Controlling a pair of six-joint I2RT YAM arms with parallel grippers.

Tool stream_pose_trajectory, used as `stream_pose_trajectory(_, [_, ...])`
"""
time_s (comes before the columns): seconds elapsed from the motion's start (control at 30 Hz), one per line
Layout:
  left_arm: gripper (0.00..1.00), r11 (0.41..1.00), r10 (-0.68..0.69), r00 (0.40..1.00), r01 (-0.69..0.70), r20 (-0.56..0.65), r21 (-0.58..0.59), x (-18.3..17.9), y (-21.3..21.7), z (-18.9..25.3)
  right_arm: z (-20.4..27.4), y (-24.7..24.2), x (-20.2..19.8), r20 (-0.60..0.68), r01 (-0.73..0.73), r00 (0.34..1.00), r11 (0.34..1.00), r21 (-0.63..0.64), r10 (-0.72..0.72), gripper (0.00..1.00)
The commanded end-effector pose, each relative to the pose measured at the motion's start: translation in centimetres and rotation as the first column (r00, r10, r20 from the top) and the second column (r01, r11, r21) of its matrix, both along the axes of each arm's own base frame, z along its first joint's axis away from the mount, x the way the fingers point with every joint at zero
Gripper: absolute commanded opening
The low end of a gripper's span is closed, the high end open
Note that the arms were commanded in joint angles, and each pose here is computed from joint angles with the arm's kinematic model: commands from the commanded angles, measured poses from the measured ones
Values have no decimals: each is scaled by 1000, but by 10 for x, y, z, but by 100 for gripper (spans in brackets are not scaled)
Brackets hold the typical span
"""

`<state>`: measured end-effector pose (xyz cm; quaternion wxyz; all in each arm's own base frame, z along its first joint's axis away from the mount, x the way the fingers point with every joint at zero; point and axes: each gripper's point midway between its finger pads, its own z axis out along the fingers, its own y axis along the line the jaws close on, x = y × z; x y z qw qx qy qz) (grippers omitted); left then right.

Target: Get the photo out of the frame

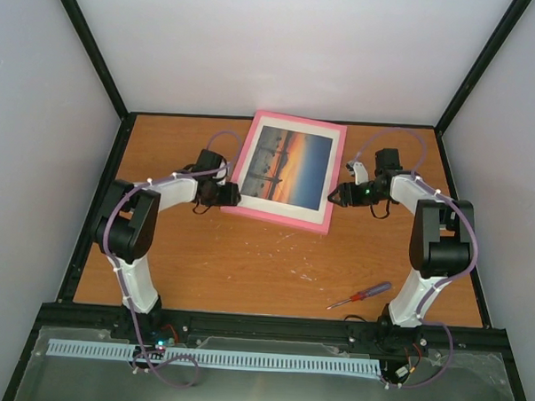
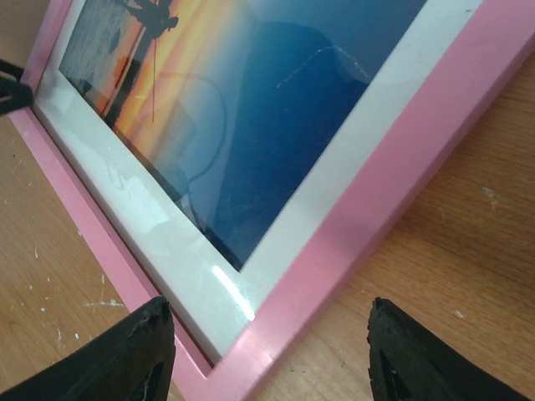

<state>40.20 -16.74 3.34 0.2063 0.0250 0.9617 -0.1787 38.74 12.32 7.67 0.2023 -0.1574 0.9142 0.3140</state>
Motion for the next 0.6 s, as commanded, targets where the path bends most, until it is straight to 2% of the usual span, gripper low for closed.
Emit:
stream_pose_trajectory(0.0, [61, 998, -36, 999, 36, 7, -46, -24, -22, 10, -5, 5, -5, -16, -30, 999, 999, 18, 30, 62])
stream_pose_trajectory(0.13, [60, 993, -79, 997, 77, -17, -93, -51, -39, 8, -5, 6, -6, -16, -33, 999, 999, 21, 34, 62])
stream_pose_trajectory(0.27, [61, 994, -62, 998, 61, -11, -93, -60, -36, 15, -3, 5, -6, -7, -33, 999, 999, 13, 34, 62])
stream_pose_trajectory(0.4, [62, 999, 3, 997, 0, 78, -42, -42, -20, 42, 0, 3, -5, 6, -30, 1000, 1000, 5, 30, 62])
stream_pose_trajectory(0.57, [59, 993, 110, 990, -106, 88, -47, 1, 4, 50, 9, 0, -3, 55, -29, 998, 999, -21, 30, 61])
